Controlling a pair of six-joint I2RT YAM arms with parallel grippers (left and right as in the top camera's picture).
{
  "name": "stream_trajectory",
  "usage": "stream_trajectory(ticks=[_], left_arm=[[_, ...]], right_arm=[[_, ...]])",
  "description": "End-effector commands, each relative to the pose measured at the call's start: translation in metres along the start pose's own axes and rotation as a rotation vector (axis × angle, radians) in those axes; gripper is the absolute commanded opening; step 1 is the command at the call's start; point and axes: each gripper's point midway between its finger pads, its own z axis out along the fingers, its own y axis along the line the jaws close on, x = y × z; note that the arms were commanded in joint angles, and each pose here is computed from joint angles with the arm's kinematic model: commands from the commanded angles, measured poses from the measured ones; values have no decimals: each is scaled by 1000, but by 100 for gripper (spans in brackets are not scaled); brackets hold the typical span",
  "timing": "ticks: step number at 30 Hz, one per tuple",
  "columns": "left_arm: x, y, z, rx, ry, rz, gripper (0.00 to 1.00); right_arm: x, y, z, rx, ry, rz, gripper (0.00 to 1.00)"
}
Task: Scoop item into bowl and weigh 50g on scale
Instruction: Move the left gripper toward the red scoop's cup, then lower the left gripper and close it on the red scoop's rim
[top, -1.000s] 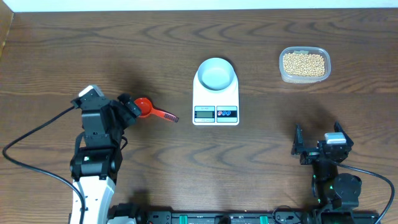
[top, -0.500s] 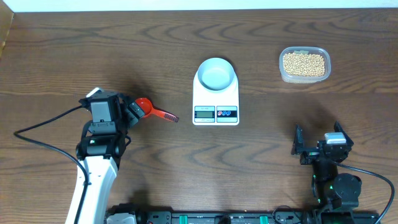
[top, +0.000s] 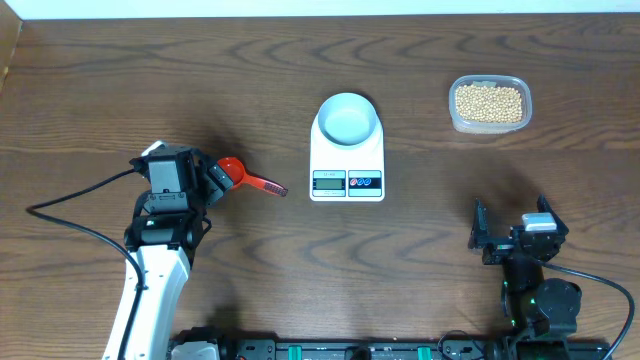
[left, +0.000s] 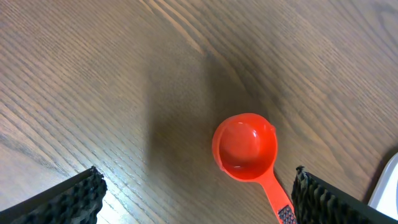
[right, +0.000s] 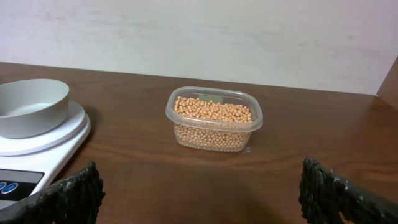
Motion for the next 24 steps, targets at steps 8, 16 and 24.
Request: stream_trajectory(ticks=[8,16,24], left_arm=[[5,3,17,-54,41,-90,98],[12,2,43,-78,68,-152,93],[27,-6,68,-54,134,-166,91]], right_arm=[[2,1,0,-2,6,-9,99],[2,1,0,-2,6,-9,99],[2,1,0,-2,6,-9,99]])
